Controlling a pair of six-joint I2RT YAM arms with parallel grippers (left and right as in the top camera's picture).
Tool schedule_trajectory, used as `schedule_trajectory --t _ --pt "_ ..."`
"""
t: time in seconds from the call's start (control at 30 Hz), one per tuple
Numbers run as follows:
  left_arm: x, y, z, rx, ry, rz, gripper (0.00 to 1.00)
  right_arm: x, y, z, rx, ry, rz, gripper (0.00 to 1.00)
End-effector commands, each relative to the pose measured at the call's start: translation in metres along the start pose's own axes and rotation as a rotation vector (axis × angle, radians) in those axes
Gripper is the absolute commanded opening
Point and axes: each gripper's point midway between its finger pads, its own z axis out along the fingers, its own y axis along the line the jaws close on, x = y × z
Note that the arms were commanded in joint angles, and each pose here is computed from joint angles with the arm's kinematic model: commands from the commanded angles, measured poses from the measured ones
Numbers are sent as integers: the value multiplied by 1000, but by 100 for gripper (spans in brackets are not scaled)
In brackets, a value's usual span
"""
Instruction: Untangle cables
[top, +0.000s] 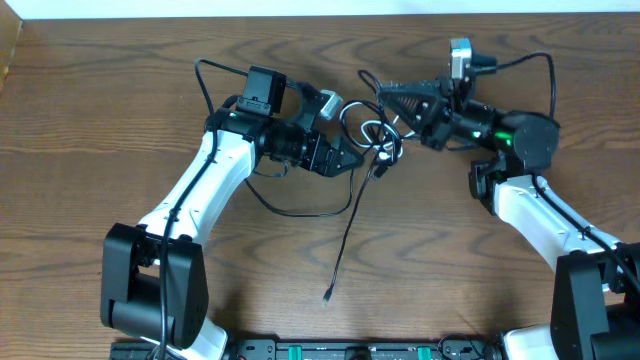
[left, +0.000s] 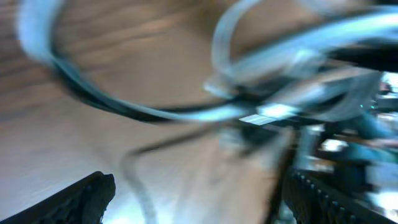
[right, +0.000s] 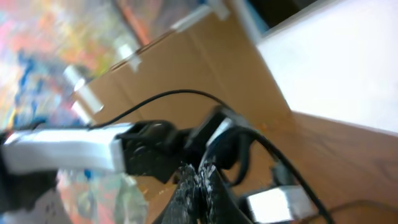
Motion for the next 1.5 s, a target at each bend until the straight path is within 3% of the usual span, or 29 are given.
schedule_trajectory --t 0.0,0.33,0.6,0.73,0.83,0.9,1.03,1.1,1.2,1.37,1.47 --pt "0 -32 -1 204 -1 -44 91 -20 -13 0 80 -105 5 1" --pt "-3 -38 7 203 3 -47 91 -22 -24 2 128 -139 42 1" --pt "0 -3 16 -27 13 -38 91 -13 -39 -1 182 -110 59 1" --pt "0 18 14 -151 8 -94 92 1 -72 -11 311 -83 118 1" --pt "0 39 10 -271 -7 -157 99 15 -101 -25 442 -62 160 1" --pt "-2 41 9 -284 -15 -152 98 23 -118 -35 527 -53 192 2" --pt "-3 41 9 -284 -19 -147 98 41 -148 -61 703 -36 254 26" --pt "-4 41 9 -283 -20 -147 98 50 -159 -76 780 -17 270 47" --pt "-9 41 6 -300 -30 -139 98 58 -169 -91 853 13 256 62" --pt "-23 52 -9 -429 -42 -81 98 72 -186 -118 1005 57 245 71" --pt "-32 70 -26 -585 -63 -54 98 81 -192 -132 1089 79 255 73"
